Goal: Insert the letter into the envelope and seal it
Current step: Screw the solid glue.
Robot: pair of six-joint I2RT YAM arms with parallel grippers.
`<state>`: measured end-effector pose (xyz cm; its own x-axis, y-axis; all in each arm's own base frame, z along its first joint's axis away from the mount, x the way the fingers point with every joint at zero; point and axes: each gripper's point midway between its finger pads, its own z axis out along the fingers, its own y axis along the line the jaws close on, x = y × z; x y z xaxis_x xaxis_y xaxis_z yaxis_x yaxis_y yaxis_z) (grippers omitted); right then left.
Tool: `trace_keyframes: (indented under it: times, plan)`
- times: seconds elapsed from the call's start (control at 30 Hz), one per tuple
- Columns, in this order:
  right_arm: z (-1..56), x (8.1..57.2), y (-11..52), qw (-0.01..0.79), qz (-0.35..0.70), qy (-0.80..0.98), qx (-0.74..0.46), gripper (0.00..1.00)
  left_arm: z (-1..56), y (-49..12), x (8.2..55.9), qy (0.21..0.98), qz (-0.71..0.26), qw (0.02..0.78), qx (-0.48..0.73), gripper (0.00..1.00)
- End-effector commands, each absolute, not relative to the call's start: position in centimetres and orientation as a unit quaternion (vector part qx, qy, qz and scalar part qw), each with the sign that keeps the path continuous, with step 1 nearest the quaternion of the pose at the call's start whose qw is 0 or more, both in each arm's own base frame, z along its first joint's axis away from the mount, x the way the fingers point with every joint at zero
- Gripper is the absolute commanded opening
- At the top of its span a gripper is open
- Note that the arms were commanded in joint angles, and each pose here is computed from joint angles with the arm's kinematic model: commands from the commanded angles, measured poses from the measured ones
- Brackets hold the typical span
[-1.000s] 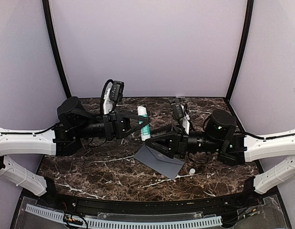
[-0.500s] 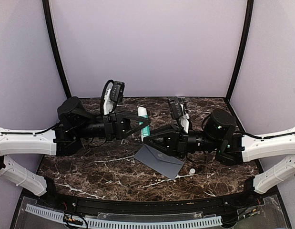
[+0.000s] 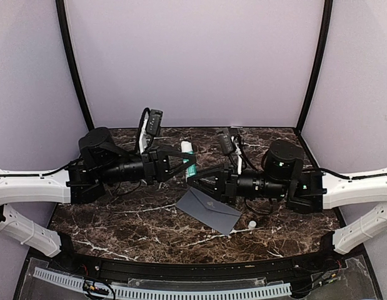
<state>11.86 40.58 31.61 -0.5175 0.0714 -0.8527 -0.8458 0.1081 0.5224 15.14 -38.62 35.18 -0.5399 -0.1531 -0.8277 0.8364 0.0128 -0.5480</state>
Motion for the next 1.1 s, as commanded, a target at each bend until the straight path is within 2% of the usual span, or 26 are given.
trace_keyframes:
  times: [0.0, 0.43, 0.67, 0.73, 0.93, 1.07]
  plan:
    - [32.1, 15.7, 40.2, 0.433, 0.512, 0.696, -0.256, 0.11, 32.9, -37.9, 16.3, 0.646, -0.576, 0.41, 0.287, 0.0]
    - [27.7, 20.8, 43.0, 0.456, 0.311, 0.805, -0.218, 0.1, 28.3, -36.7, 20.0, 0.735, -0.492, 0.428, 0.186, 0.0]
    - [28.1, 20.8, 43.2, 0.462, 0.319, 0.803, -0.201, 0.16, 27.8, -37.2, 19.8, 0.734, -0.511, 0.411, 0.178, 0.0]
    - [28.5, 20.5, 42.9, 0.461, 0.332, 0.798, -0.2, 0.23, 28.3, -37.3, 19.6, 0.726, -0.524, 0.409, 0.175, 0.0]
    - [31.6, 17.6, 41.2, 0.463, 0.424, 0.744, -0.23, 0.59, 31.5, -36.2, 19.4, 0.702, -0.541, 0.429, 0.172, 0.0]
    - [31.9, 15.9, 39.5, 0.445, 0.488, 0.709, -0.248, 0.71, 33.8, -35.2, 19.0, 0.674, -0.573, 0.431, 0.176, 0.0]
